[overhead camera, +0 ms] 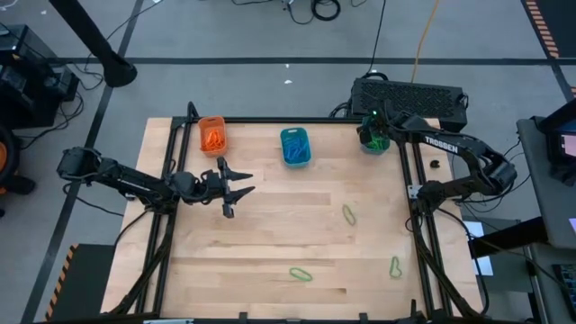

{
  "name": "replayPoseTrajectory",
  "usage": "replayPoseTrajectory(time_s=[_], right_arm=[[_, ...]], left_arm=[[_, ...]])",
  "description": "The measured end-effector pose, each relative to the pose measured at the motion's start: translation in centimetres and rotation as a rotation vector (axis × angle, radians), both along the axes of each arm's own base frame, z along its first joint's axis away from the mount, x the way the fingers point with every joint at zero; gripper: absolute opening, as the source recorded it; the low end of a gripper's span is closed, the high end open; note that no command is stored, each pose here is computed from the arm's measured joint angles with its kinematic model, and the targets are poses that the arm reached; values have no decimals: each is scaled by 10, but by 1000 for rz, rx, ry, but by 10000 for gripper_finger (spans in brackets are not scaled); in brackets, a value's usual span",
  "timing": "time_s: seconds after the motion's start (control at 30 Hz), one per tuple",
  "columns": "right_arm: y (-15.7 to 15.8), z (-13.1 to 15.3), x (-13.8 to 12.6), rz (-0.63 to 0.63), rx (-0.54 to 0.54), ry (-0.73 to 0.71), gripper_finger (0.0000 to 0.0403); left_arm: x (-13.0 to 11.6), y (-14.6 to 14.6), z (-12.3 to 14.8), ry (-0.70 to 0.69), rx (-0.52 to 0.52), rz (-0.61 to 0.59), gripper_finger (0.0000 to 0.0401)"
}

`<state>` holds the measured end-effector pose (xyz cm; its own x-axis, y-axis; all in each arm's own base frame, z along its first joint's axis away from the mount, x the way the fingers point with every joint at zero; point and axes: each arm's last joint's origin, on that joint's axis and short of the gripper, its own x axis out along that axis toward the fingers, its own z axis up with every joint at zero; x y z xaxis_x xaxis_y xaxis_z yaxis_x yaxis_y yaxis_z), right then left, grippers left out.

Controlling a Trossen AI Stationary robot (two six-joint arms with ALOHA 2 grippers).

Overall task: Sort rubber bands into baskets
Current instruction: Put the green rubber band into the dark blue bin

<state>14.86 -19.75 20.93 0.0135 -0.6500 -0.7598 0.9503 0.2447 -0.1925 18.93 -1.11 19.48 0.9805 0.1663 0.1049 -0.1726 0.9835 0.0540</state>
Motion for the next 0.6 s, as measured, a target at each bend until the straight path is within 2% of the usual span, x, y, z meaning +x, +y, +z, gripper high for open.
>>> replayPoseTrajectory(time_s=[0.23, 0.4, 0.6], right_arm=[[0, 0, 0, 5, 4, -7, 138], [1, 0, 2, 45, 37, -53, 164], [10, 2, 19, 265, 165, -227, 171]], left_arm=[[0, 0, 0, 0, 0, 0, 185], [0, 0, 0, 0, 0, 0, 185], [0, 0, 0, 0, 0, 0, 185]])
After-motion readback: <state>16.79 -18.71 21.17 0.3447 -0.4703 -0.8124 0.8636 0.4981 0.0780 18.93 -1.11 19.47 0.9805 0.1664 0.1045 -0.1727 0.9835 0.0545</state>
